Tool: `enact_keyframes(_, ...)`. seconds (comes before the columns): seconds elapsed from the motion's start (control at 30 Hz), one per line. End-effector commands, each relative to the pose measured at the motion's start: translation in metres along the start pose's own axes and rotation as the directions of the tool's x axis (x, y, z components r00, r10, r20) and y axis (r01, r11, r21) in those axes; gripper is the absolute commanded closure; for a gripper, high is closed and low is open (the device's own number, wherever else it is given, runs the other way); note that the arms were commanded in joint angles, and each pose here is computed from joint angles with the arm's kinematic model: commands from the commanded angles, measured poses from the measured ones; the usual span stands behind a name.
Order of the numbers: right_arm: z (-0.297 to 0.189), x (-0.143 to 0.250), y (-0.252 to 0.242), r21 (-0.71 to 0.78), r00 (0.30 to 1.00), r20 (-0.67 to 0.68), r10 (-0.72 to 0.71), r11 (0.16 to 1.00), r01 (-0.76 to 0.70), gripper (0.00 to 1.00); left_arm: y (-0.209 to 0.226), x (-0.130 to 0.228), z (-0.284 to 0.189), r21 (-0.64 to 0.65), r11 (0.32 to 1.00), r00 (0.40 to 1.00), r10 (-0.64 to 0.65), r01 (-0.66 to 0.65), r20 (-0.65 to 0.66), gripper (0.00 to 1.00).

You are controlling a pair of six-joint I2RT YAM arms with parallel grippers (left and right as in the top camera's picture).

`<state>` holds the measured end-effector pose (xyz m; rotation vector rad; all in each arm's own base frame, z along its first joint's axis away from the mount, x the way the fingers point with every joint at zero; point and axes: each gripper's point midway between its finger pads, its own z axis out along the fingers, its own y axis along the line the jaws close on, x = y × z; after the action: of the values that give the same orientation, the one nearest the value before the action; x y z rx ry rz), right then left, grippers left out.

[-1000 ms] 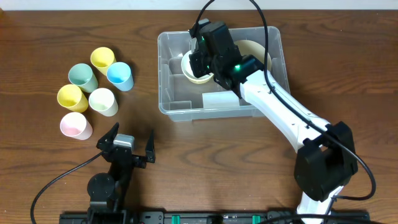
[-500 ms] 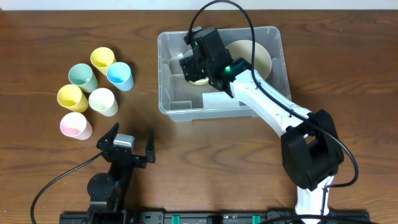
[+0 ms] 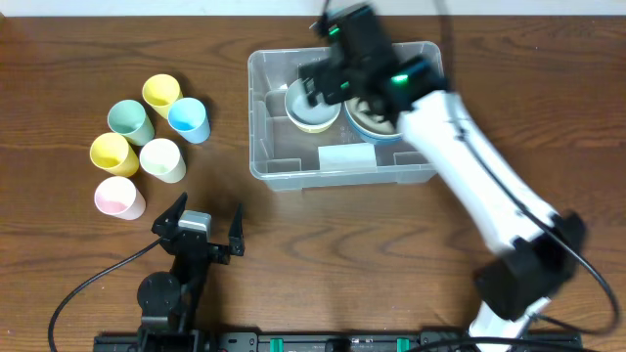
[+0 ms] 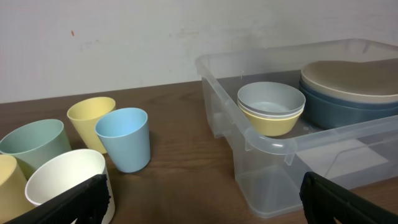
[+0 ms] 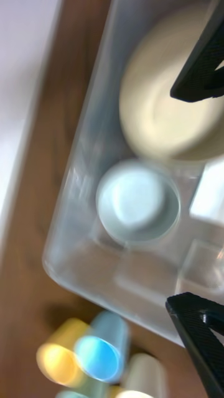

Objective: Pack container
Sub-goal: 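Release the bowl and withdraw the right arm to the right side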

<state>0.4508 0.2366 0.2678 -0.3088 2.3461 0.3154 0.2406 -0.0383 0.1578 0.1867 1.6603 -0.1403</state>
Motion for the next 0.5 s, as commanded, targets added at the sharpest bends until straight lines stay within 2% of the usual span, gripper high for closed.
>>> enact_keyframes(0.0, -0.056, -0.029, -0.076, 0.185, 0.977, 0.131, 0.168, 0.964, -0.19, 0.01, -0.002, 0.016, 0.002, 0.01, 1.0, 0.999, -0.012, 0.012, -0.036, 0.02)
enact_keyframes(0.13, -0.09, -0.018, -0.15, 0.307, 0.945, 0.152, 0.289, 0.895, -0.323, 0.01, -0.002, 0.016, 0.002, 0.01, 1.0, 0.999, -0.012, 0.012, -0.035, 0.02)
enact_keyframes(0.27, -0.114, 0.013, -0.221, 0.434, 0.905, 0.123, 0.407, 0.798, -0.417, 0.01, -0.002, 0.016, 0.002, 0.01, 1.0, 0.999, -0.011, 0.011, -0.035, 0.02)
enact_keyframes(0.47, -0.142, 0.068, -0.3, 0.565, 0.765, 0.143, 0.628, 0.583, -0.584, 0.01, -0.002, 0.016, 0.002, 0.01, 1.0, 0.999, -0.011, 0.011, -0.035, 0.02)
